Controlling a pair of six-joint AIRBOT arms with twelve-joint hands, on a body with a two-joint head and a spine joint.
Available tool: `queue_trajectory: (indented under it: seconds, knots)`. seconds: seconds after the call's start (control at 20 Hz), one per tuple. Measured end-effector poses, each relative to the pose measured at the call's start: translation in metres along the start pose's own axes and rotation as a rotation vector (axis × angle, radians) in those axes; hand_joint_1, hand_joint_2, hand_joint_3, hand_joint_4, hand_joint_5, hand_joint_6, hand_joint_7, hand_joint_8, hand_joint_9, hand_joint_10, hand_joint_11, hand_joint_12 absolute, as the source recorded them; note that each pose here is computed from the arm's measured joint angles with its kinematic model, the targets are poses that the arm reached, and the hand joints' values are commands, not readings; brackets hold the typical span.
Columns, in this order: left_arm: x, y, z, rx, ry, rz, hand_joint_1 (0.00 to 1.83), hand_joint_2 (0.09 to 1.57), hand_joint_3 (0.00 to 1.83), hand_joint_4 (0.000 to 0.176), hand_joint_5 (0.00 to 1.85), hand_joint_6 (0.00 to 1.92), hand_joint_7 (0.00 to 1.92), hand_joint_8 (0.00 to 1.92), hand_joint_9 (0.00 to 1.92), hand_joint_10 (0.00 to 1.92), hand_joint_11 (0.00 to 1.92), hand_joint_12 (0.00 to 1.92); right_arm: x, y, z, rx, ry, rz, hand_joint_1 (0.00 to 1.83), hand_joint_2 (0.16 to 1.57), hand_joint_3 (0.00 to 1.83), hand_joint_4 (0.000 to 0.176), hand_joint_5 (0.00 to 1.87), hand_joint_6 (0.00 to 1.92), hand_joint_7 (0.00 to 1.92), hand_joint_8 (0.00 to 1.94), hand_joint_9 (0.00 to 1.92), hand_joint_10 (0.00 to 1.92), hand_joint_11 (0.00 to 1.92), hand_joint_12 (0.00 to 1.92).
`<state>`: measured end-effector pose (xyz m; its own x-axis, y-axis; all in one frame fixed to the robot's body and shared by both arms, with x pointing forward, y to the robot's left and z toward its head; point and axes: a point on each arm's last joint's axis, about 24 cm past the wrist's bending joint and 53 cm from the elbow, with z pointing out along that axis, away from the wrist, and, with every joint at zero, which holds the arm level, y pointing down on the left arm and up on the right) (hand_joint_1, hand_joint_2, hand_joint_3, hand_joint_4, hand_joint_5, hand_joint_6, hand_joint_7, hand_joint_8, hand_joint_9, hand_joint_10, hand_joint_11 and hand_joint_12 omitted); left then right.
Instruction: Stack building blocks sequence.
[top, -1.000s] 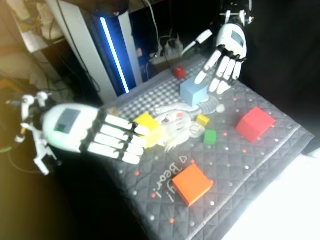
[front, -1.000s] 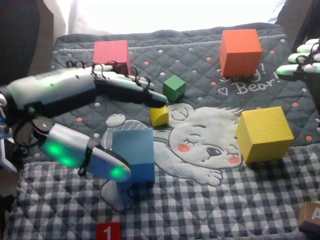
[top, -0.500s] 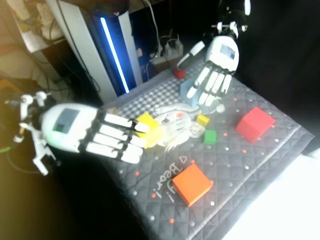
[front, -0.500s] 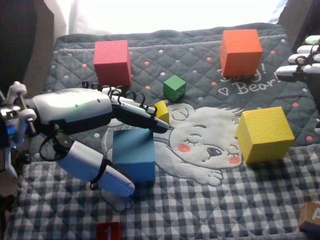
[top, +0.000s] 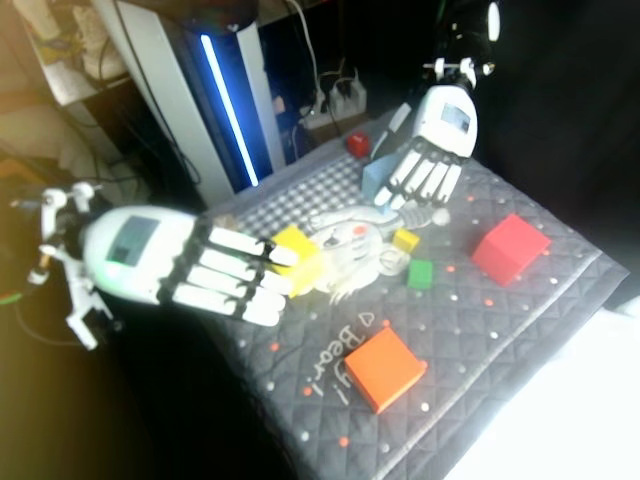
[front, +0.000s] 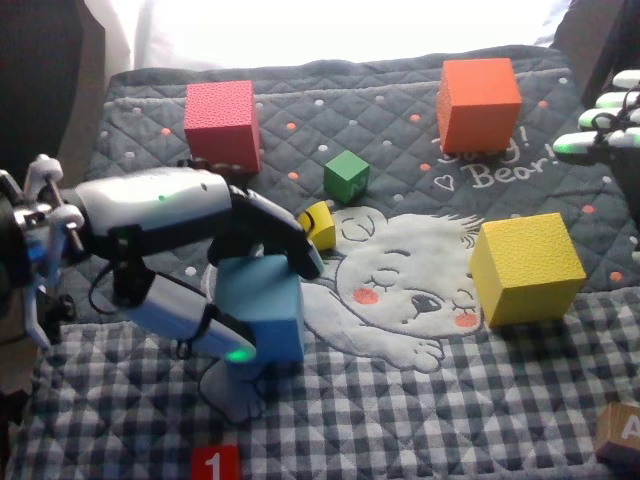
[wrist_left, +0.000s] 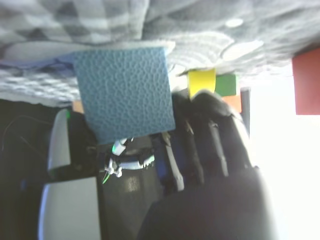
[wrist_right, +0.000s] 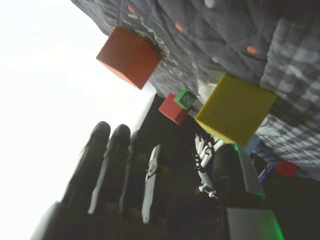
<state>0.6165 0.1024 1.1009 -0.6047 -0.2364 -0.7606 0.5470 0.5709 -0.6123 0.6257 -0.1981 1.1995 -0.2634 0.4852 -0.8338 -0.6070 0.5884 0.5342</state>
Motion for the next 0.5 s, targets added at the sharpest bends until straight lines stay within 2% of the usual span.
queue_trajectory:
  seconds: [0.05,0.15,0.2,0.25,0.3,0.35,0.4,0.45,0.5]
  knots:
    - [-0.013,0.002,-0.006,-0.012,-0.028,0.023,1.26,1.14,0.0,0.0,1.04,0.68,0.88,1.37,0.84,1.26,0.78,1.52,-0.001,0.0,0.0,-0.001,-0.003,0.001,0.97,1.12,0.01,0.116,0.39,0.0,0.39,0.0,0.33,0.0,0.19,0.05]
    - [-0.041,0.009,-0.017,-0.04,-0.102,0.038,1.26,1.14,0.0,0.0,0.98,0.76,0.9,1.39,0.9,1.44,0.88,1.7,0.0,0.0,0.0,0.0,0.001,0.0,0.97,1.13,0.01,0.107,0.4,0.01,0.4,0.0,0.35,0.01,0.25,0.08]
    - [-0.067,0.012,-0.026,-0.053,-0.171,0.049,1.26,1.15,0.0,0.0,0.96,0.78,0.88,1.41,0.91,1.45,0.89,1.68,0.0,0.0,0.0,-0.002,0.001,0.0,0.97,1.14,0.01,0.108,0.41,0.01,0.4,0.0,0.34,0.0,0.25,0.08]
    - [-0.086,0.014,-0.03,-0.064,-0.223,0.061,1.36,1.14,0.0,0.0,0.96,0.74,0.89,1.26,0.9,1.41,0.82,1.59,0.0,0.0,0.0,-0.001,0.001,0.0,0.99,1.14,0.01,0.1,0.42,0.01,0.41,0.0,0.35,0.0,0.26,0.08]
    - [-0.109,0.021,-0.036,-0.078,-0.284,0.056,1.38,1.12,0.0,0.0,0.96,0.8,0.94,1.13,0.92,1.34,0.77,1.49,0.0,0.0,0.0,-0.001,0.001,0.0,0.99,1.14,0.01,0.099,0.42,0.01,0.41,0.01,0.35,0.0,0.26,0.07]
    - [-0.127,0.028,-0.039,-0.091,-0.329,0.054,1.28,1.1,0.0,0.0,1.03,0.73,0.99,1.14,0.94,1.12,0.81,1.52,0.0,0.001,0.0,-0.002,0.001,0.0,0.96,1.15,0.01,0.103,0.42,0.01,0.42,0.0,0.35,0.01,0.22,0.06]
    - [-0.144,0.037,-0.039,-0.107,-0.375,0.034,1.37,1.08,0.0,0.0,1.03,0.72,1.06,0.87,0.99,1.19,0.83,1.47,0.0,0.0,0.0,0.0,0.001,0.0,0.95,1.15,0.01,0.092,0.42,0.0,0.42,0.0,0.36,0.01,0.25,0.07]
    - [-0.161,0.044,-0.037,-0.124,-0.412,0.017,1.38,1.08,0.0,0.0,1.01,0.79,1.06,0.82,1.01,1.18,0.84,1.43,0.0,0.0,0.0,0.0,0.0,0.0,0.94,1.15,0.01,0.082,0.43,0.01,0.43,0.01,0.37,0.01,0.27,0.08]
    - [-0.171,0.047,-0.032,-0.13,-0.432,0.012,1.38,1.08,0.0,0.0,0.98,0.89,1.05,0.79,1.01,1.16,0.83,1.36,0.0,0.0,0.0,-0.001,0.0,0.0,0.93,1.15,0.0,0.079,0.43,0.01,0.42,0.0,0.37,0.01,0.28,0.09]
